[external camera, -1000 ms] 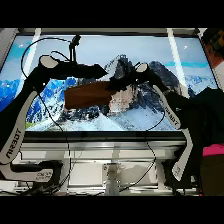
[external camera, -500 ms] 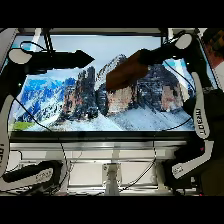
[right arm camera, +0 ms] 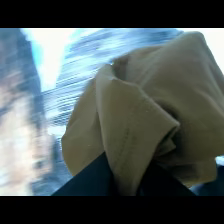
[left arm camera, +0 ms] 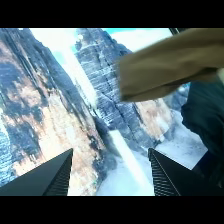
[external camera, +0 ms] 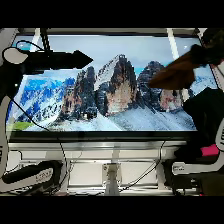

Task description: Fold the clothes and pants, and hang the long-sleeved shirts on hangers.

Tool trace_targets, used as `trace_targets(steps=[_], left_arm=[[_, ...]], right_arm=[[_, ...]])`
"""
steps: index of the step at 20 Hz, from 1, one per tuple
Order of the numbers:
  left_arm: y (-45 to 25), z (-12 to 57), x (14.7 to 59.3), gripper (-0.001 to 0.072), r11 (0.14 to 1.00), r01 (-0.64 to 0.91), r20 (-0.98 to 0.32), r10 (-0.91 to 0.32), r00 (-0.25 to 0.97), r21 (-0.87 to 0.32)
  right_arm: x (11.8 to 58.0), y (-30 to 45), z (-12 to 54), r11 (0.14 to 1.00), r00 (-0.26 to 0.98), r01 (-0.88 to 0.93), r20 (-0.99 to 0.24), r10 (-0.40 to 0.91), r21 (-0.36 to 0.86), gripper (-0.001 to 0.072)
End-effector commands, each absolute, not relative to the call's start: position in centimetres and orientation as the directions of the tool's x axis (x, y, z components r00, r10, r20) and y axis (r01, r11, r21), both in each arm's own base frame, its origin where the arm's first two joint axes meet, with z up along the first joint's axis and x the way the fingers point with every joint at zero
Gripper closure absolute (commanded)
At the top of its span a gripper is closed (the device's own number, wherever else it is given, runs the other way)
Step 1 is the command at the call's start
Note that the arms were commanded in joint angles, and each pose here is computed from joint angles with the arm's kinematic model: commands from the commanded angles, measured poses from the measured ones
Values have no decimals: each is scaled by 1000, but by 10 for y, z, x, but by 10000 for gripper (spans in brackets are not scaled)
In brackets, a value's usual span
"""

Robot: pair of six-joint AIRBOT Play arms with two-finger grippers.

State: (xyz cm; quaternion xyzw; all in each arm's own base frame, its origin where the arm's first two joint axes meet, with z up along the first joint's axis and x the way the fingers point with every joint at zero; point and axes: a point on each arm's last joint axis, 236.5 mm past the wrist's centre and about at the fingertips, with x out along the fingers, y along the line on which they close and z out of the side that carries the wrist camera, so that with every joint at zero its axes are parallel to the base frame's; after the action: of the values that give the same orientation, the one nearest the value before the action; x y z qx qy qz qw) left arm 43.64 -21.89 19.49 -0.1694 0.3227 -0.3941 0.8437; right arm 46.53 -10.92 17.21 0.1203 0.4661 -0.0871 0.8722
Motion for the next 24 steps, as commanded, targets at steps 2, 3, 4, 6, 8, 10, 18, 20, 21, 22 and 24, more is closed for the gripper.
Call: trace_targets(steps=[2,3,4,6,8,10,18,20,21,22,24], left_arm=[[-219,195,436,202,631,557,-412,-775,479,-540],[-219,195,436,202,631,557,-412,-775,479,-540],[-219,195,436,202,631,557,-412,-775,479,-540],[-220,194,433,202,625,560,-417,-780,466,-544],[-221,193,430,202,620,563,-422,-784,455,-546],[-222,192,428,202,616,565,-425,-787,447,-548],[-218,190,428,202,622,562,-434,-783,446,-545],[-210,188,428,202,624,554,-441,-781,442,-550],[-205,187,428,202,626,549,-447,-780,439,-554],[-200,186,428,201,630,542,-450,-777,441,-557],[-189,186,432,201,642,526,-451,-767,457,-558]], right_arm=[[374,-200,235,880,535,475,-799,-275,15,699],[356,-210,246,866,536,500,-787,-305,5,699],[341,-216,256,850,534,527,-779,-328,4,698],[309,-223,259,816,485,578,-801,-350,-6,699],[282,-222,246,790,400,613,-859,-319,-8,698],[263,-222,230,770,327,638,-903,-279,-7,698],[240,-244,202,706,258,708,-931,-257,1,56],[243,-245,205,709,278,706,-923,-267,7,56],[246,-243,207,714,295,700,-918,-264,20,56],[253,-240,210,725,327,687,-910,-254,45,58],[279,-218,219,768,447,619,-878,-171,165,195]])
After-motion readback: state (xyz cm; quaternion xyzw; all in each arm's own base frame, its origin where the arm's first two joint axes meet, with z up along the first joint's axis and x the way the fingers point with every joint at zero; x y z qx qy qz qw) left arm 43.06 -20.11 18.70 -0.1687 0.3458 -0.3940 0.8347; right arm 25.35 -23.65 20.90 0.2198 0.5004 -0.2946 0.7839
